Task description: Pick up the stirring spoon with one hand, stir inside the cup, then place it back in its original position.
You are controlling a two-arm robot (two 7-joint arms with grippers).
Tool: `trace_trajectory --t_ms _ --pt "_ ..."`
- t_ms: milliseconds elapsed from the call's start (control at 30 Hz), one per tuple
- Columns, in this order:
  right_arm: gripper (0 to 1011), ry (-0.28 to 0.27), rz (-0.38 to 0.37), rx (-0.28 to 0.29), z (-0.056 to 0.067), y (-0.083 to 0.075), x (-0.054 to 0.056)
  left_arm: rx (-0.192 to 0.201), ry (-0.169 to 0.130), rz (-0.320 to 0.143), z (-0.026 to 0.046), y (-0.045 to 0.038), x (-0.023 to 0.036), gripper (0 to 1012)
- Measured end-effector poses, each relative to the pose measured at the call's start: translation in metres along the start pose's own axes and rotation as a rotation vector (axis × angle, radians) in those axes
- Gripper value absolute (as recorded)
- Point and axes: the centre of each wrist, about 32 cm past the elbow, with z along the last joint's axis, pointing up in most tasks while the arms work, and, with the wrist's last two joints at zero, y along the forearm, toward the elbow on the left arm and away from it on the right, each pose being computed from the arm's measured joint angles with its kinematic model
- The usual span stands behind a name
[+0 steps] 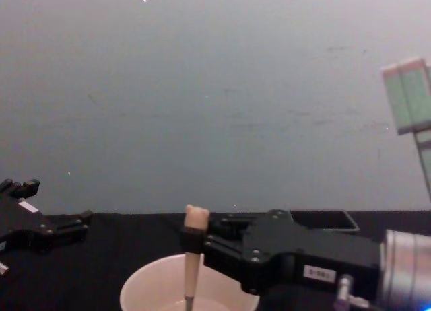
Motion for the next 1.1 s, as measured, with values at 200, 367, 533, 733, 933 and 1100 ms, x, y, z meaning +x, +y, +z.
trace_trajectory --t_ms 200,367,533,733,933,1100 --pt "203 -0.012 -0.017 0.007 0.001 0.013 0.007 0.000 0.000 0.000 0.0000 0.0000 0.0000 1001" --pt "203 -0.030 -0.054 0.022 0.004 0.021 0.018 0.000 0.000 0.000 0.0000 0.0000 0.0000 1001" --pt "203 -0.042 -0.085 0.021 0.005 0.021 0.025 0.000 0.000 0.000 0.0000 0.0000 0.0000 1001" --pt "203 -0.045 -0.101 0.015 0.004 0.018 0.028 0.000 0.000 0.000 0.0000 0.0000 0.0000 1001" --pt "203 -0.050 -0.112 0.013 0.004 0.010 0.029 0.000 0.000 0.000 0.0000 0.0000 0.0000 1001" --pt "203 -0.053 -0.118 0.013 0.005 0.000 0.027 0.000 0.000 0.000 0.0000 0.0000 0.0000 1001"
